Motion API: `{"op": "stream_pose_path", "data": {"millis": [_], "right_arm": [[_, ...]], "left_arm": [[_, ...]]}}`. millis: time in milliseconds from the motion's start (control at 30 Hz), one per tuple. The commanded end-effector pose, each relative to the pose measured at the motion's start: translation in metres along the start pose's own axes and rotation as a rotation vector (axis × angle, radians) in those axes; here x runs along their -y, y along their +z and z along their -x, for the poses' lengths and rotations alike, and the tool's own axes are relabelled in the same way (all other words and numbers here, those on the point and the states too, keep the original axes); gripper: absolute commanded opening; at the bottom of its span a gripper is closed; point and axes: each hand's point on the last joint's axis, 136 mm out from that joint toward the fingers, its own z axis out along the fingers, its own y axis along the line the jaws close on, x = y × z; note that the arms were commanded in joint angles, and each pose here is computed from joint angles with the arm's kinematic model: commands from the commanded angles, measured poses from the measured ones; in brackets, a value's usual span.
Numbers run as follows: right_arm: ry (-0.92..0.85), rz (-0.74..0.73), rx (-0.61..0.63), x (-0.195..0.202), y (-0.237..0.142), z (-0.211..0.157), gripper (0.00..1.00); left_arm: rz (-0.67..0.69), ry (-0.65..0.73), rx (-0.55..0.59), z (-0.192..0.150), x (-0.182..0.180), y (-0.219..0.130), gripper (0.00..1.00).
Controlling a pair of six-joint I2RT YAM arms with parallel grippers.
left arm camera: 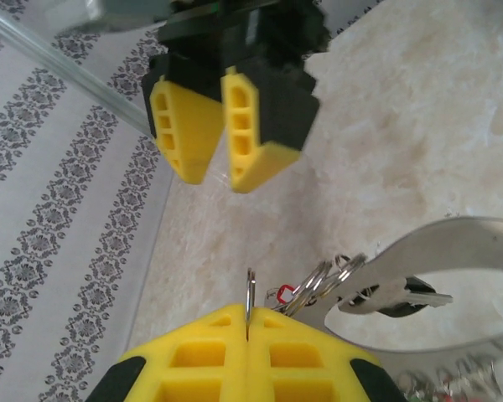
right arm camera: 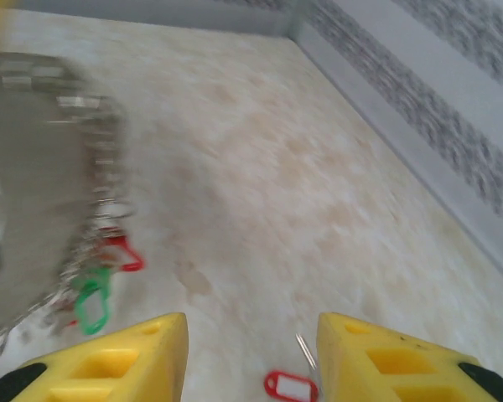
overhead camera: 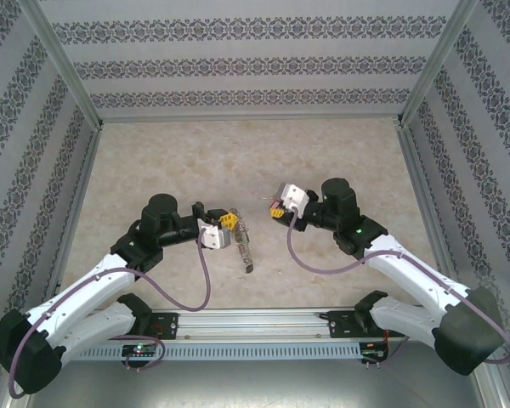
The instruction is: Put the keys on the keyring
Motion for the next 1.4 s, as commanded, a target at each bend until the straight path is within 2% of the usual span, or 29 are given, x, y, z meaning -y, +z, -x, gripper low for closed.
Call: {"op": "stream_pose_path", "data": {"millis": [0,167,333,467,567,667,800,900,1033,1367], "right_arm": [[0.276,-0.256,-0.055,0.052,-0.002,-0.013,0.46],[0.639,-0.385,-0.175,0.082,0.002,-0.051,0.4],[1.029,-0.412,-0.342,0.091,0.015,-0.094,0.33],[1.176,-0.38,-0.413,0.084,0.038,-0.113,0.28],[1.263,-0.332,-0.494,0.075,0.057,-0.127,0.25],[1.283,-0.308,-0.57,0.064,0.074,-0.139,0.24],[1.263,-0.315,-0.645,0.06,0.09,-0.148,0.23],[1.174,-0.314,-0.666,0.062,0.101,-0.148,0.24],[1.026,-0.272,-0.706,0.063,0.107,-0.154,0.3],[1.008,-0.21,-0.777,0.052,0.115,-0.178,0.35]], "left_arm": [[0.02,0.123,0.054,0.023,-0.016,-0.001,0.0],[0.016,0.113,0.044,0.019,-0.016,0.003,0.0],[0.03,0.095,0.026,0.014,-0.016,0.005,0.0],[0.042,0.046,-0.006,0.007,-0.018,0.007,0.0],[0.036,-0.066,-0.074,-0.006,-0.022,0.012,0.0],[0.044,-0.184,-0.158,-0.025,-0.025,0.016,0.0],[0.11,-0.245,-0.164,-0.034,-0.034,0.016,0.0],[0.107,-0.265,-0.169,-0.037,-0.036,0.015,0.0],[0.111,-0.279,-0.168,-0.037,-0.037,0.013,0.0],[0.134,-0.317,-0.168,-0.042,-0.04,0.009,0.0]]}}
